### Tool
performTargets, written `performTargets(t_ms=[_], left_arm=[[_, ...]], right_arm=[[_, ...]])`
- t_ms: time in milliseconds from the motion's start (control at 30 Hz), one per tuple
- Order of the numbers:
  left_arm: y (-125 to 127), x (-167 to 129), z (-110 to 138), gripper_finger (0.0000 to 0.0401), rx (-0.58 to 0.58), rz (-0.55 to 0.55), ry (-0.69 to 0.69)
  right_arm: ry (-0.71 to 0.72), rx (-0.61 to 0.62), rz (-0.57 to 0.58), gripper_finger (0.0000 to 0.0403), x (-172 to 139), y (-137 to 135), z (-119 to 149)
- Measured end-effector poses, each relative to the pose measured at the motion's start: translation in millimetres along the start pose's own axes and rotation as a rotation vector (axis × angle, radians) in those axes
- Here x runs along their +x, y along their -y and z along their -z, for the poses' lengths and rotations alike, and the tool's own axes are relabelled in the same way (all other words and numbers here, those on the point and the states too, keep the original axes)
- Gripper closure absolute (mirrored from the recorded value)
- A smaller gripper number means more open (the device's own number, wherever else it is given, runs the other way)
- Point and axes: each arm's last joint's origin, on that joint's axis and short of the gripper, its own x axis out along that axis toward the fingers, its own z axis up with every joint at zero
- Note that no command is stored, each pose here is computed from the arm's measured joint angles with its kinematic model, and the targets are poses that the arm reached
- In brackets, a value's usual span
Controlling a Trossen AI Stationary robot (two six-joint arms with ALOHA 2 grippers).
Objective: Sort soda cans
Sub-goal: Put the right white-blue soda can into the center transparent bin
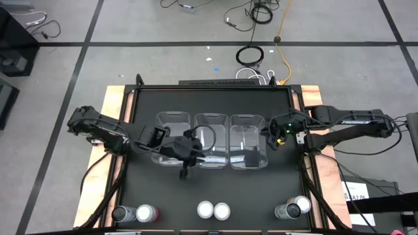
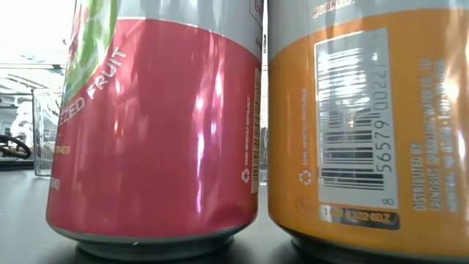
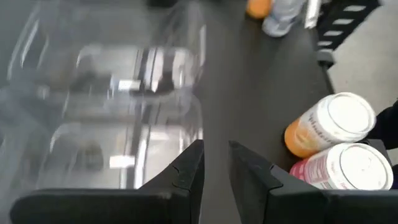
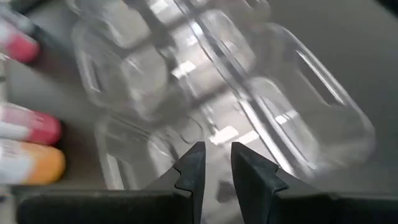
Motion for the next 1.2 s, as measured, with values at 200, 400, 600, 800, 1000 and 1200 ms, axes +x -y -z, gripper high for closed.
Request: performTargets(t_ms=[200,400,600,800,1000,1200], left_arm=[[-5,-12,36,0.0321,0.039,0.019,0.078],[-15,-39,82,0.0321,0.019,0.065,0.264],[-24,-60,118,0.0321,-0.036,0.081,0.309],[-30,-73,140,0.0321,-0.025,0.08,0.324],[-34,-87,158,0.0321,-0.016,0.083,0.352],[-39,-98,176,0.0321,-0.022,0.092,0.408]], right_arm=[[0.097,0.024,-0.099,0.0347,-1,-18,-5],[0.071,0.073,-0.108,0.0388,6,-30,0],[0.024,0.111,-0.113,0.0402,7,-48,-1],[-0.113,0.115,0.012,0.0403,0,-72,-11],[-0.294,0.077,0.139,0.0403,-6,-96,-17],[-0.362,0.057,0.142,0.0403,-5,-104,-13]])
